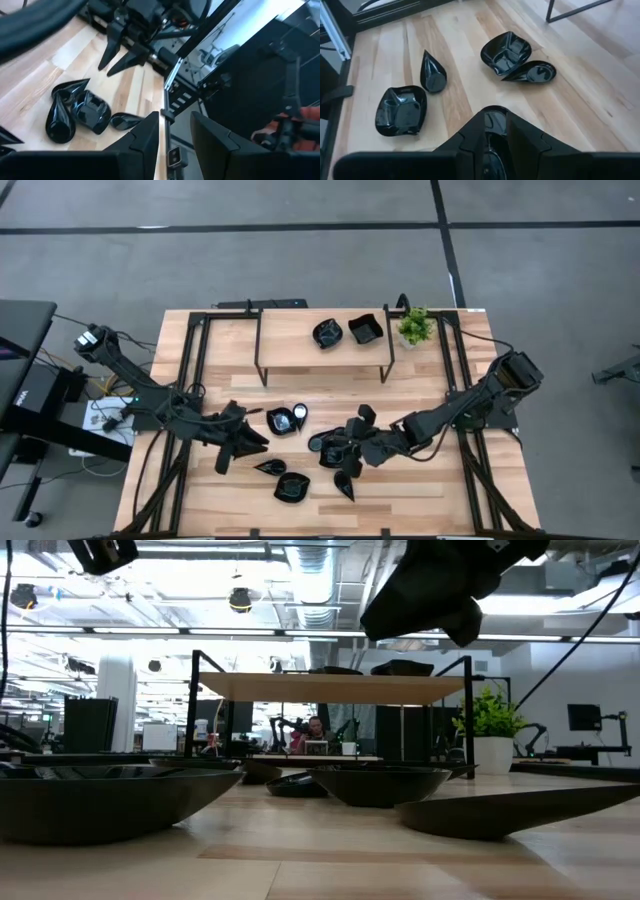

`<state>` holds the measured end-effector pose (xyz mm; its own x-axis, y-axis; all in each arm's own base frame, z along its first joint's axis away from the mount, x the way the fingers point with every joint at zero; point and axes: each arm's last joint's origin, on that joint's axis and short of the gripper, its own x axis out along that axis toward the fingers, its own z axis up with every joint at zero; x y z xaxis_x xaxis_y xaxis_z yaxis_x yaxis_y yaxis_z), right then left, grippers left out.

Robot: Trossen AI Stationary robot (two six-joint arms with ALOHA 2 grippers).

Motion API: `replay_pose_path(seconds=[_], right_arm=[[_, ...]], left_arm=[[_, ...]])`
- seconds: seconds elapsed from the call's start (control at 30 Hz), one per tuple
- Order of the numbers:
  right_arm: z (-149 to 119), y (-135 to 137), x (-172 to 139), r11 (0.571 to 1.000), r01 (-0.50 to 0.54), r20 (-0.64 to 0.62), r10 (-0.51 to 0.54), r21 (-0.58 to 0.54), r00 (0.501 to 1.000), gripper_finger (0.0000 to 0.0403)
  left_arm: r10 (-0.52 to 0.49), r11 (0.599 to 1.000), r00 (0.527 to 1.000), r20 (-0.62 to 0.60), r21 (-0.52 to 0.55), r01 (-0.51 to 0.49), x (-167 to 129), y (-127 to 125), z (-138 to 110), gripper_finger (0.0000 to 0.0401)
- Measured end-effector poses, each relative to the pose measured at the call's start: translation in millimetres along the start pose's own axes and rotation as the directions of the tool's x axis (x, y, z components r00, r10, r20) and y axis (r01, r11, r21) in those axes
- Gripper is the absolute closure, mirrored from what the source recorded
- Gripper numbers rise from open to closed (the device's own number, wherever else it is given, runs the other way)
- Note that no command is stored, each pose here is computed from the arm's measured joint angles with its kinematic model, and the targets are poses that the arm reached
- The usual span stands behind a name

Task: Pick & Place Mini shaped plates
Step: Stack the black leaf shaped plate on the black leaf shaped plate on the shelf

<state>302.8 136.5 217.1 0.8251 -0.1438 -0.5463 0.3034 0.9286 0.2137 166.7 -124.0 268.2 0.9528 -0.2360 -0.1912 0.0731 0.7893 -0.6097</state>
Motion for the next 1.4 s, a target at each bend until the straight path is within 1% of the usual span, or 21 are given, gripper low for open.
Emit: replay_pose_path(seconds=[0.43, 1.1, 1.27, 1.4], right_arm=[[-0.9, 0.8, -0.6, 1.000, -0.003, -0.004, 0.003, -0.002, 1.000, 0.0328], [-2.0, 2.6, -2.3, 1.000, -0.014, -0.010, 0.014, -0.005, 1.000, 0.0328], [5.0, 3.1, -14.5, 0.998, -0.070, -0.018, 0.070, 0.004, 0.997, 0.0328], [8.4, 1.5, -32.4, 0.997, -0.077, -0.035, 0.076, -0.014, 0.996, 0.0328]], left_arm=[[-0.061, 0.997, 0.996, 0.066, -0.041, 0.063, -18.2, -3.1, 15.9, 0.0288], [-0.073, 0.996, 0.994, 0.080, -0.049, 0.077, -19.9, -4.1, 18.1, 0.0288], [-0.074, 0.996, 0.994, 0.081, -0.049, 0.078, -19.9, -4.1, 18.1, 0.0288], [-0.073, 0.996, 0.994, 0.080, -0.049, 0.077, -19.8, -4.1, 18.1, 0.0288]])
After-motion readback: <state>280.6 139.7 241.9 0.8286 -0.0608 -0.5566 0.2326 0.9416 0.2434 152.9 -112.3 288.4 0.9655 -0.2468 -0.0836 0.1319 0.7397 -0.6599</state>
